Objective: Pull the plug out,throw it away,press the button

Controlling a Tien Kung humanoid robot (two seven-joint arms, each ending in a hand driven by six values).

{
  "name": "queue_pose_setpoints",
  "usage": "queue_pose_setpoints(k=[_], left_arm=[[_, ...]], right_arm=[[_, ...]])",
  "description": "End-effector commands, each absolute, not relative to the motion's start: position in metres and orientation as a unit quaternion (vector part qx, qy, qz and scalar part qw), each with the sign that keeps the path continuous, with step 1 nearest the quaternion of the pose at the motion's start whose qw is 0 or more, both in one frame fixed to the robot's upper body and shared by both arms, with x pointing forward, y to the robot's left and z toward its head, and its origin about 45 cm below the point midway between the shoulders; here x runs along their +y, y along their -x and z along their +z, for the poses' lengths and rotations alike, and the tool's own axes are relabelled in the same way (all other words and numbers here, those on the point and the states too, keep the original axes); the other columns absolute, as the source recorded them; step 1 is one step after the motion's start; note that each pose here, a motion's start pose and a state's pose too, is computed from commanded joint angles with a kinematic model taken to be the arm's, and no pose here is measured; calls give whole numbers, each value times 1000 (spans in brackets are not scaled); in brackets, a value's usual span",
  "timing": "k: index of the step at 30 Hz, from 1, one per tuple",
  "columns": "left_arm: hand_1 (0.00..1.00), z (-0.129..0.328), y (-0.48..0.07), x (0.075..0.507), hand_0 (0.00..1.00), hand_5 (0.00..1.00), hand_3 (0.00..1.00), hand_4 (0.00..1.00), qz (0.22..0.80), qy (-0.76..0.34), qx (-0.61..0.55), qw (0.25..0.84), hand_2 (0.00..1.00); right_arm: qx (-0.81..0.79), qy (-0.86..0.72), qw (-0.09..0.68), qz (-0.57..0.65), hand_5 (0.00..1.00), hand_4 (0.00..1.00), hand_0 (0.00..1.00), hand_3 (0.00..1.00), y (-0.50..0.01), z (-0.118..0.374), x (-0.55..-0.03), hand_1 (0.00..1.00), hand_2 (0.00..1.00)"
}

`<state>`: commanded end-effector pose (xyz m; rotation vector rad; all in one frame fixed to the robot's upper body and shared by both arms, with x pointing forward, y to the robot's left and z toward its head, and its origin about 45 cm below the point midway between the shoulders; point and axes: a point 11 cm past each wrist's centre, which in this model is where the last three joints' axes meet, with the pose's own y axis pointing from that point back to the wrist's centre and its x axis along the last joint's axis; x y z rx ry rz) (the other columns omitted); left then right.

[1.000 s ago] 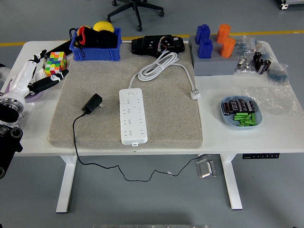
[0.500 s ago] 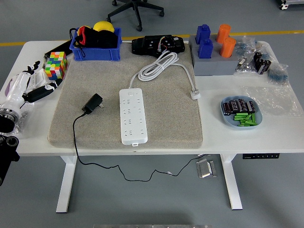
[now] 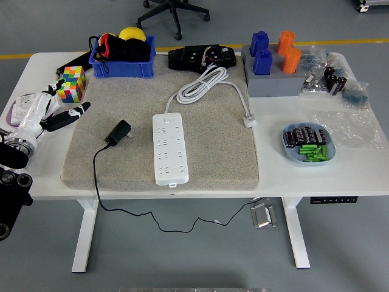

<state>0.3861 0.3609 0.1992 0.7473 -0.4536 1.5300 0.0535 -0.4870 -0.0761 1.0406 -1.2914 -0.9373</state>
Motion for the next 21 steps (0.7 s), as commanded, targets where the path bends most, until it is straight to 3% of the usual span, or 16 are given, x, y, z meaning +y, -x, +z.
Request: queue_pose_setpoints(k=[21], left_arm=[[998,175,-380,348,991,607,977,863,634,-353,-181,663,997]], right_arm=[[-538,-451,563,-436,658,883,767,713,-35,-84,-471,729,724]])
